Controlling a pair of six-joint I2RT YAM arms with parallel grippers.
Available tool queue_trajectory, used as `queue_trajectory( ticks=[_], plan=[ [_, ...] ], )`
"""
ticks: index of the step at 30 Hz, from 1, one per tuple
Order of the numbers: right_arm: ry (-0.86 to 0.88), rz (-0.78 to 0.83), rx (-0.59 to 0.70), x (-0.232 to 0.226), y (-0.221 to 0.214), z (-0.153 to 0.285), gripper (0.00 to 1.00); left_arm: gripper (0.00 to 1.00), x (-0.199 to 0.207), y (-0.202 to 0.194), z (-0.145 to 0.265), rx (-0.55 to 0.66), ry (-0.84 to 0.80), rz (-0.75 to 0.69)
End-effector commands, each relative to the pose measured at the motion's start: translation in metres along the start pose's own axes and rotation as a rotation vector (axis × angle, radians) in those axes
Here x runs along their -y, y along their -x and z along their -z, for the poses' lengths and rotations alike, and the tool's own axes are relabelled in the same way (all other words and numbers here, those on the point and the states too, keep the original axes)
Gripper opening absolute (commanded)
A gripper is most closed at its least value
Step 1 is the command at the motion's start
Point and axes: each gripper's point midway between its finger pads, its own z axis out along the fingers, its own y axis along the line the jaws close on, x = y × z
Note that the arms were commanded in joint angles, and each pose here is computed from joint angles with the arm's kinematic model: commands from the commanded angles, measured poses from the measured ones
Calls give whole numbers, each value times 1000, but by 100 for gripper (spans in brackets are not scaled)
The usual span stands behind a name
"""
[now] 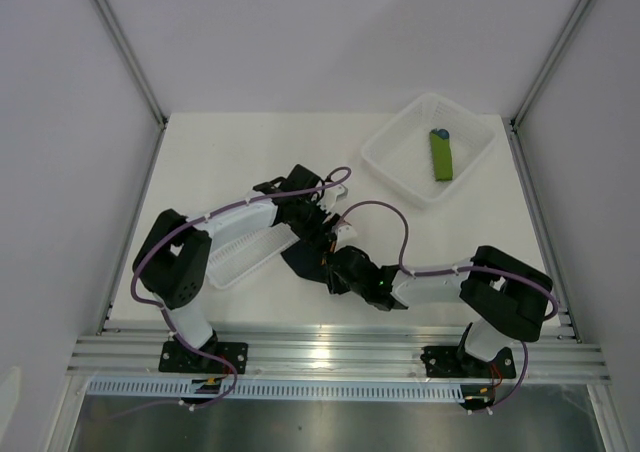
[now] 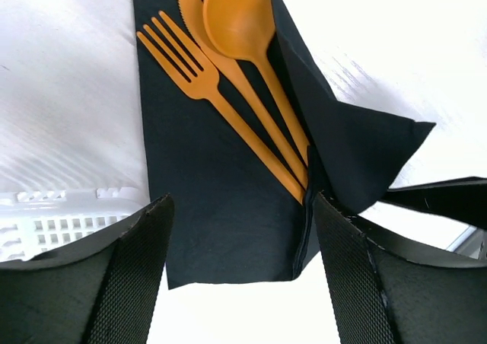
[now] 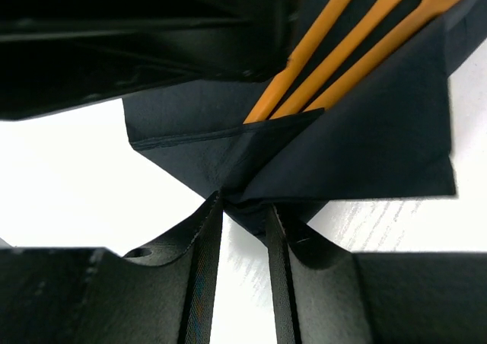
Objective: Place the utensils on the paper napkin and roll it up
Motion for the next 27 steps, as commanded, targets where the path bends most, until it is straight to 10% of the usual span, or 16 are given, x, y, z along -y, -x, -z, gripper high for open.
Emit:
queue_trajectory(
  ticks=[1, 27],
  plan=[
    [-24, 75, -30, 2, -8, -4, 33, 78, 14, 21, 13, 82, -37, -21],
    [116, 165, 86, -13, 11, 22, 37, 85, 24, 62, 15, 187, -98, -3]
  ],
)
